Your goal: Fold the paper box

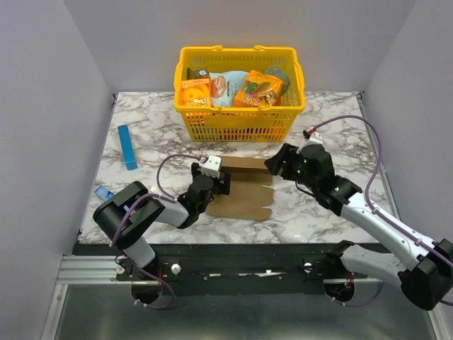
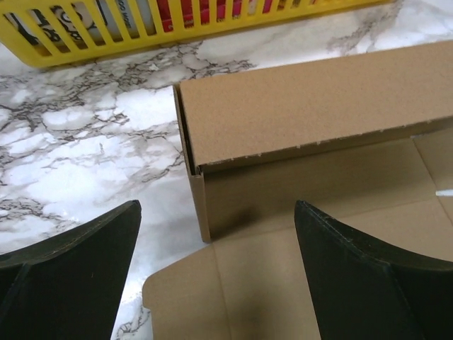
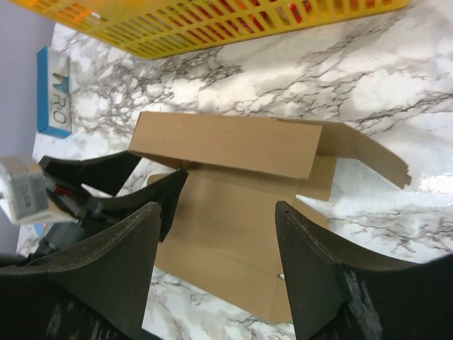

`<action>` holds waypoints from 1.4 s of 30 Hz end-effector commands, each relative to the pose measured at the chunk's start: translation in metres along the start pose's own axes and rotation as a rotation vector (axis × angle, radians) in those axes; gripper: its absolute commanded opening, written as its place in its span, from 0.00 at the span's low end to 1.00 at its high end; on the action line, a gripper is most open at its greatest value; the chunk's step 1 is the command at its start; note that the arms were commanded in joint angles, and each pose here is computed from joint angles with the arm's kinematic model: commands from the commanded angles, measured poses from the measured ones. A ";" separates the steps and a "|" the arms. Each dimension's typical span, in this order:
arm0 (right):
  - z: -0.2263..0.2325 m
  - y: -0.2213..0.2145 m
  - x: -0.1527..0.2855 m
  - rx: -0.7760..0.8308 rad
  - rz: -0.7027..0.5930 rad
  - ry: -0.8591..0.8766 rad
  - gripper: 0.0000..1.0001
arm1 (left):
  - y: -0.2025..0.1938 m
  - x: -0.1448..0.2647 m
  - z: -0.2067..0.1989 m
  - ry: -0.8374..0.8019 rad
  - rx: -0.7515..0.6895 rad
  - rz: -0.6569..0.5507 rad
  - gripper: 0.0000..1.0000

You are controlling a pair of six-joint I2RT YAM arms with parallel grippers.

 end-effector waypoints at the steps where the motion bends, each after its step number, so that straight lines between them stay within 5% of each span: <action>1: -0.001 0.011 -0.007 0.035 0.039 0.002 0.73 | -0.004 0.001 -0.004 -0.057 0.019 0.088 0.99; 10: 0.000 0.017 -0.019 0.061 0.053 -0.012 0.72 | -0.005 -0.013 -0.001 -0.108 0.079 0.123 0.99; 20: -0.014 -0.003 -0.056 0.064 0.156 -0.080 0.71 | -0.009 -0.025 -0.002 -0.115 0.061 0.129 0.61; 42: -0.036 -0.033 -0.074 0.044 0.257 -0.139 0.69 | -0.011 -0.033 0.007 -0.053 0.017 0.124 0.31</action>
Point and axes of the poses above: each gripper's point midway between its finger pads, its own x axis back along the fingers, its own z axis along the line the jaws close on, y = z × x, the point moved 3 cm from there along x, back along the fingers, and after that the axes turned 11 degrees about x, right-handed, at the moved point
